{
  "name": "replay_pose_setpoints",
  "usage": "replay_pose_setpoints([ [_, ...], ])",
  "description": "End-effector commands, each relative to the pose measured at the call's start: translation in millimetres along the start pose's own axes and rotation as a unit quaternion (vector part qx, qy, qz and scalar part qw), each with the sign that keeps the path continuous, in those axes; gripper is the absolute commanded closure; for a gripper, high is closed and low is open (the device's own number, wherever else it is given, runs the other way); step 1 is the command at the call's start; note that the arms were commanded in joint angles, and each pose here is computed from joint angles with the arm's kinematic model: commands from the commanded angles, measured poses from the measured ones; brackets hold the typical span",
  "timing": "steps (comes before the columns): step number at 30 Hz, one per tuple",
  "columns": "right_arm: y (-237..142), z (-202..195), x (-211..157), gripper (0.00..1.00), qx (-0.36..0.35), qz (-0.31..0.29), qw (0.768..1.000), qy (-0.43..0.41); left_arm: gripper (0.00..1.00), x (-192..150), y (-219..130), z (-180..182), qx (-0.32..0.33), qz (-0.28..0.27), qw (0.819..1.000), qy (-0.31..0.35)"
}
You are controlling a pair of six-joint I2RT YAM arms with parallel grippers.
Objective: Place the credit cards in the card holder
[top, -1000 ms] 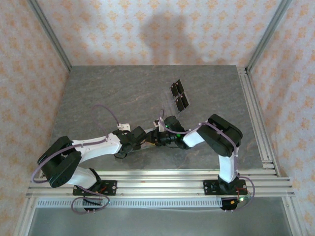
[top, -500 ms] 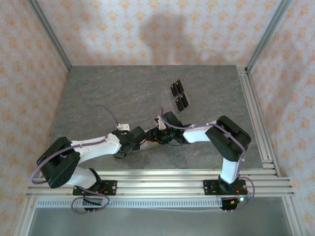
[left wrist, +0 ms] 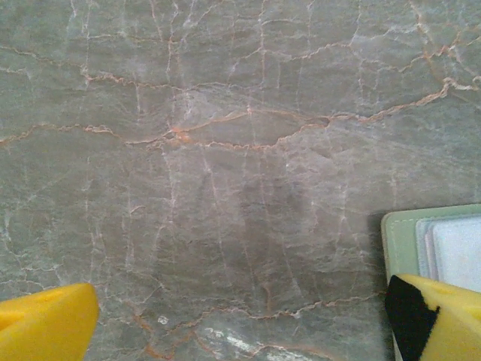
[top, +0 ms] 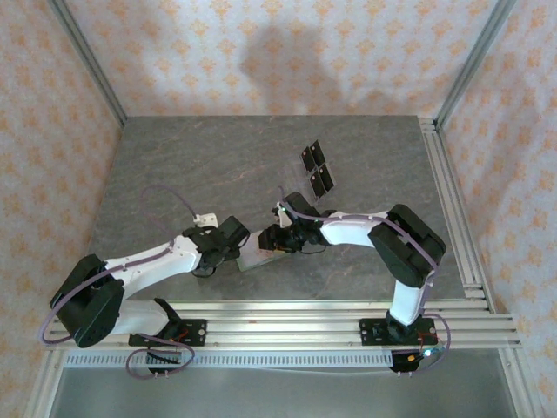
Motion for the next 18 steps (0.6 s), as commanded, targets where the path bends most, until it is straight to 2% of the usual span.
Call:
replay_pose_setpoints([
  [1, -16, 14, 2, 0.5, -0.02, -0.012, 0.999, -0.032, 0.0, -9, 8, 4, 0.01, 0.014, 1.0, 0.01],
  [4, -21, 19, 4, 0.5, -0.032, -0.012, 0.998, -0.044, 0.0, -14, 13, 1, -0.001, 0.021, 1.0, 0.008],
  [6, -24, 22, 6, 0.54, -0.049, -0.013, 0.997, -0.056, 0.0, -16, 15, 0, -0.003, 0.024, 1.0, 0.007],
  [7, -25, 22, 8, 0.57, -0.061, -0.014, 0.996, -0.061, 0.0, -16, 16, 0, -0.005, 0.025, 1.0, 0.007],
  [12, -24, 19, 15, 0.88, -0.123, -0.003, 0.989, -0.087, 0.0, -17, 20, -5, -0.01, 0.03, 0.999, 0.012],
  [14, -19, 16, 17, 0.93, -0.139, 0.006, 0.986, -0.092, 0.0, -17, 22, -6, -0.009, 0.03, 0.999, 0.013],
  [18, -13, 12, 20, 0.96, -0.156, 0.011, 0.983, -0.095, 0.0, -18, 23, -7, -0.009, 0.031, 0.999, 0.014],
])
Point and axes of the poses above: each hand's point on the last joint's axis, 136 mm out from that joint toward the fingers, its own y axis out along the fingers, its own z axis along the line the jaws close on, x = y × z, the point moved 10 cm from there along -y, back along the fingers, and after that the axes turned 15 degrees about y, right-handed, at the moved point
